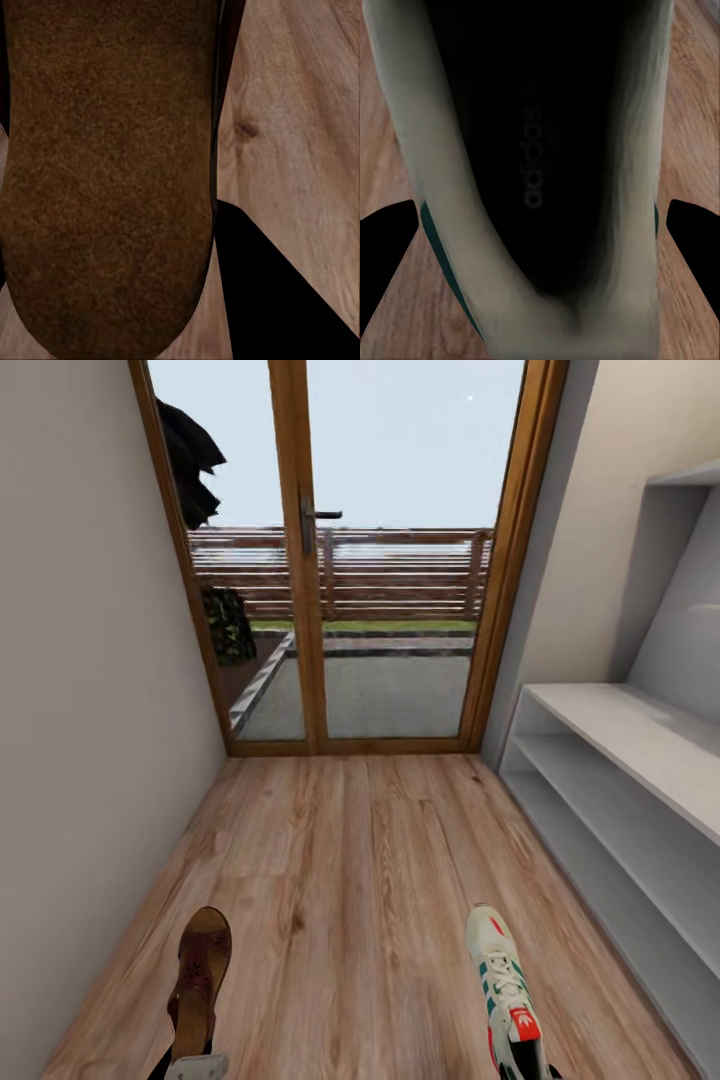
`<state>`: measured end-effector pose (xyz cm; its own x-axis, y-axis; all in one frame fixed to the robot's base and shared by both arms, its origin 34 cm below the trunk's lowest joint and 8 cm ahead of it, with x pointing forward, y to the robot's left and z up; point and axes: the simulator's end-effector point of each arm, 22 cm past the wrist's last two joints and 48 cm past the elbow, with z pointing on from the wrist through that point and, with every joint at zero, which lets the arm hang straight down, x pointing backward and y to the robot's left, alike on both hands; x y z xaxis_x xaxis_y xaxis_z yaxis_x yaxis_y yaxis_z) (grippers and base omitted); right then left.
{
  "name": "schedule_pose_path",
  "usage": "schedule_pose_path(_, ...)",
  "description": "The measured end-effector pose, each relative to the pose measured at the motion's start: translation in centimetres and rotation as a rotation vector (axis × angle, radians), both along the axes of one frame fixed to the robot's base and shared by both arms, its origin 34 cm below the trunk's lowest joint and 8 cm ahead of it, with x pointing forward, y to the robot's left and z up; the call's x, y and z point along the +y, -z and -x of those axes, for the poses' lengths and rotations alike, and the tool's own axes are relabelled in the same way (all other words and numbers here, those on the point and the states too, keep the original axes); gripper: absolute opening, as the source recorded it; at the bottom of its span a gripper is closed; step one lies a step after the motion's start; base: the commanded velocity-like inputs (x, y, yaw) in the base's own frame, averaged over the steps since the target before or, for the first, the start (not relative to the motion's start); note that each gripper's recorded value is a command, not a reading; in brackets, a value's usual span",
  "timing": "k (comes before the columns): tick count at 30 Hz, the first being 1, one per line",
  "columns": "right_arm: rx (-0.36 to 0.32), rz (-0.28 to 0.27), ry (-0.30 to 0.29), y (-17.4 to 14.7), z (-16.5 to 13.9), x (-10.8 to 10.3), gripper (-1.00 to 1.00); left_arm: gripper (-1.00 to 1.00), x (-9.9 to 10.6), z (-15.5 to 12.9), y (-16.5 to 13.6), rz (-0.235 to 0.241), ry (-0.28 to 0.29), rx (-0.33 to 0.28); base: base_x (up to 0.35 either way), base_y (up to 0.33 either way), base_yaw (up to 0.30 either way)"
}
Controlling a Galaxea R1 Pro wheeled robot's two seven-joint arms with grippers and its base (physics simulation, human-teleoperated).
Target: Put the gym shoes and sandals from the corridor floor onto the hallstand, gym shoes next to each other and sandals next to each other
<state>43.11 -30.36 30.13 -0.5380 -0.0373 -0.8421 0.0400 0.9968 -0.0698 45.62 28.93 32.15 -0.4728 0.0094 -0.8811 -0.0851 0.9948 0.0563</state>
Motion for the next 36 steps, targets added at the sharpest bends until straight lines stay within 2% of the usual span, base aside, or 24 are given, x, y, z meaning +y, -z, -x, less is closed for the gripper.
schedule_pose_path(14, -0.004, 0.002, 0.003, -0.1, -0.13, -0.1, -1.0, -1.0, 0.0, -0.01, 0.0, 0.0, 0.0, 0.0, 0.325, 0.072, -0.029)
schedule_pose_path(36, -0.002, 0.002, 0.006, -0.06, -0.08, -0.15, -1.0, -1.0, -0.01, -0.01, 0.01, 0.0, 0.0, 0.0, 0.244, 0.232, -0.253)
